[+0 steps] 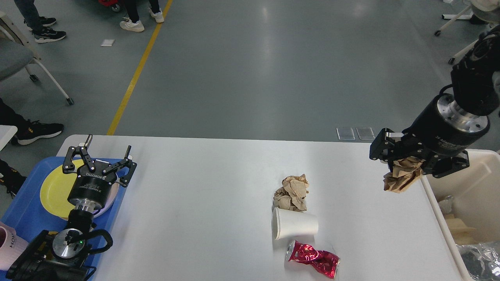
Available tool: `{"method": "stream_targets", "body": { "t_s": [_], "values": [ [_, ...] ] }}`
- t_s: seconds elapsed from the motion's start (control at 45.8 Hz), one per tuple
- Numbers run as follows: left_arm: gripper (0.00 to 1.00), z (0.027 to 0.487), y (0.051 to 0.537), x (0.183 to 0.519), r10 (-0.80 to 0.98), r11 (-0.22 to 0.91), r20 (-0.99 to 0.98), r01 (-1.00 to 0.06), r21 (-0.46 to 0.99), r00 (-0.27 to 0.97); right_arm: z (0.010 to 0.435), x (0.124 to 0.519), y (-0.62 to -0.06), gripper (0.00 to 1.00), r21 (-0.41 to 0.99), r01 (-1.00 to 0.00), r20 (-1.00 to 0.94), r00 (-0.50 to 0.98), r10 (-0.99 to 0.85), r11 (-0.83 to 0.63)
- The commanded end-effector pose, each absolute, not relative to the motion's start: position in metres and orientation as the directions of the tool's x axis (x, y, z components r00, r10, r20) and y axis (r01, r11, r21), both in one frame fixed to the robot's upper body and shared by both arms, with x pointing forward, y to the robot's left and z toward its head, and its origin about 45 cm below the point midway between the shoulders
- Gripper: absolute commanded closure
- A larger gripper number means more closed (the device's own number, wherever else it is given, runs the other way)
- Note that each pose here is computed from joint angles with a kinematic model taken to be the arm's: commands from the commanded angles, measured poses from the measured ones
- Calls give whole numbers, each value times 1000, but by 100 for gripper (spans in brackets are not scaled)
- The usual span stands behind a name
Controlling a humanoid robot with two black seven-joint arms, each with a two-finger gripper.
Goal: Tidy desktop
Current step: 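Lift the brown paper and carry it into the box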
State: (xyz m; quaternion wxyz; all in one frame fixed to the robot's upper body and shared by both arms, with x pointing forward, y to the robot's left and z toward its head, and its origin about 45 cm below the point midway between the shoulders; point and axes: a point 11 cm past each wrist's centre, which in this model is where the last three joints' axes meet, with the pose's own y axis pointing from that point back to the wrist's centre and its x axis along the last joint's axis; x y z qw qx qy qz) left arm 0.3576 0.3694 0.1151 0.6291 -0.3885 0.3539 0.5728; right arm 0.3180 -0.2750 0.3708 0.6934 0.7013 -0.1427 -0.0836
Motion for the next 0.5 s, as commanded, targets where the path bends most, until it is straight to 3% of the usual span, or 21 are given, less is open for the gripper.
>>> {"method": "stream_targets", "body": {
  "t_s": [0.0, 0.262, 0.349, 0.48],
  "values": [
    [3, 115, 369, 358, 446, 42, -890, -996, -83, 93, 371, 317, -282, 100, 996, -85, 86, 939, -334, 18],
    [3, 115, 369, 358, 446, 42, -890, -996, -83, 93, 372, 318, -314, 100, 992, -111, 122, 902, -415, 51],
    [3, 115, 370, 358, 446, 41, -890, -996, -84, 93, 375, 321, -348, 100, 984, -134, 176, 862, -476, 121],
    [3, 115, 370, 358, 446, 41, -890, -996, -84, 93, 339, 318, -410, 100, 982, -88, 171, 790, -588, 167]
  ]
}}
